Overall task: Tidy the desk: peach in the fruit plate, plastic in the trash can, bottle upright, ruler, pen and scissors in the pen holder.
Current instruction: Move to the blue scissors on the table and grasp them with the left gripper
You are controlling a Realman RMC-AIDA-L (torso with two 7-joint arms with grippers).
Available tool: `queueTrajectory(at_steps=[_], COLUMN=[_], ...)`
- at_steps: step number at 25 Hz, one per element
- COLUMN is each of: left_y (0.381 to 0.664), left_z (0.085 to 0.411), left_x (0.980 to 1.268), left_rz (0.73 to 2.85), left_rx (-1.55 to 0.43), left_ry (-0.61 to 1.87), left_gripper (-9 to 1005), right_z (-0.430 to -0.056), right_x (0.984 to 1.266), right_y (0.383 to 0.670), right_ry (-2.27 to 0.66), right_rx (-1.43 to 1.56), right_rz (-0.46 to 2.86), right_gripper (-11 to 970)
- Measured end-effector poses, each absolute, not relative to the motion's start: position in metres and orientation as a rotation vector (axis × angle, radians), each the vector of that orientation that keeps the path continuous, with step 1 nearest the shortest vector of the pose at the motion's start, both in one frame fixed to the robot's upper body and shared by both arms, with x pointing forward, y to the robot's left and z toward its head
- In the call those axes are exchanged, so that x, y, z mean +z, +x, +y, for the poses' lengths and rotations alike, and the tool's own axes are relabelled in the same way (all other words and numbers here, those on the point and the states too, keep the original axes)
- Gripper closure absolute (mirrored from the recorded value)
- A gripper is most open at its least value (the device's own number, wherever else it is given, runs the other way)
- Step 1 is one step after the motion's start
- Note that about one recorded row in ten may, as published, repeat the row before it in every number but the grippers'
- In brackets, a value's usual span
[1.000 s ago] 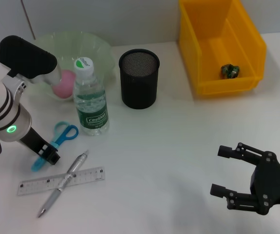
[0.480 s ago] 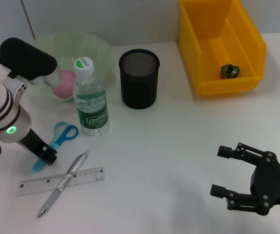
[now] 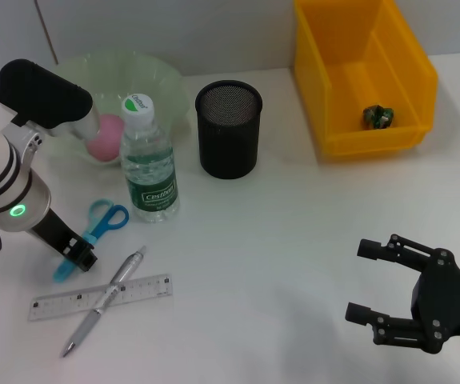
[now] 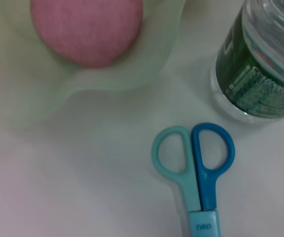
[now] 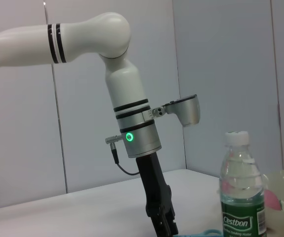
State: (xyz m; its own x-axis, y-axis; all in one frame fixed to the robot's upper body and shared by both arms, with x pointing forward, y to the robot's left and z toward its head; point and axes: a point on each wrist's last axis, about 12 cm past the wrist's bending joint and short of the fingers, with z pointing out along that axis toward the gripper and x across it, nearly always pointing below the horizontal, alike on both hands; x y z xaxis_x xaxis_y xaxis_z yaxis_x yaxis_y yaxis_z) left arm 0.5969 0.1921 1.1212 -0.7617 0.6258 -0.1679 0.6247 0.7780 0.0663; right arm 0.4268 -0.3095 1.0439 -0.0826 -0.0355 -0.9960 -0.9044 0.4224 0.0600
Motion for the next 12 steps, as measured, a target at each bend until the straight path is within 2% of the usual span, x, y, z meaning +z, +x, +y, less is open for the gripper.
queueTrajectory(at_steps=[8, 12], left_y=[0.5988, 0.5991], left_z=[0.1941, 0.1946], left_x=[1.1212, 1.1206], left_rz=[2.794, 2.797], left_rx=[-0.002, -0.005], left_ry=[0.971, 0.972], left_gripper=[532, 530], right_z=[-0.3097, -0.3099], right_x=[1.0439, 1.0440], right_y=[0.4268, 0.4269], right_ry=[-0.882, -0.883], right_rx=[0.906, 0.906], right_rz=[1.475, 1.475], right_gripper=[122, 122])
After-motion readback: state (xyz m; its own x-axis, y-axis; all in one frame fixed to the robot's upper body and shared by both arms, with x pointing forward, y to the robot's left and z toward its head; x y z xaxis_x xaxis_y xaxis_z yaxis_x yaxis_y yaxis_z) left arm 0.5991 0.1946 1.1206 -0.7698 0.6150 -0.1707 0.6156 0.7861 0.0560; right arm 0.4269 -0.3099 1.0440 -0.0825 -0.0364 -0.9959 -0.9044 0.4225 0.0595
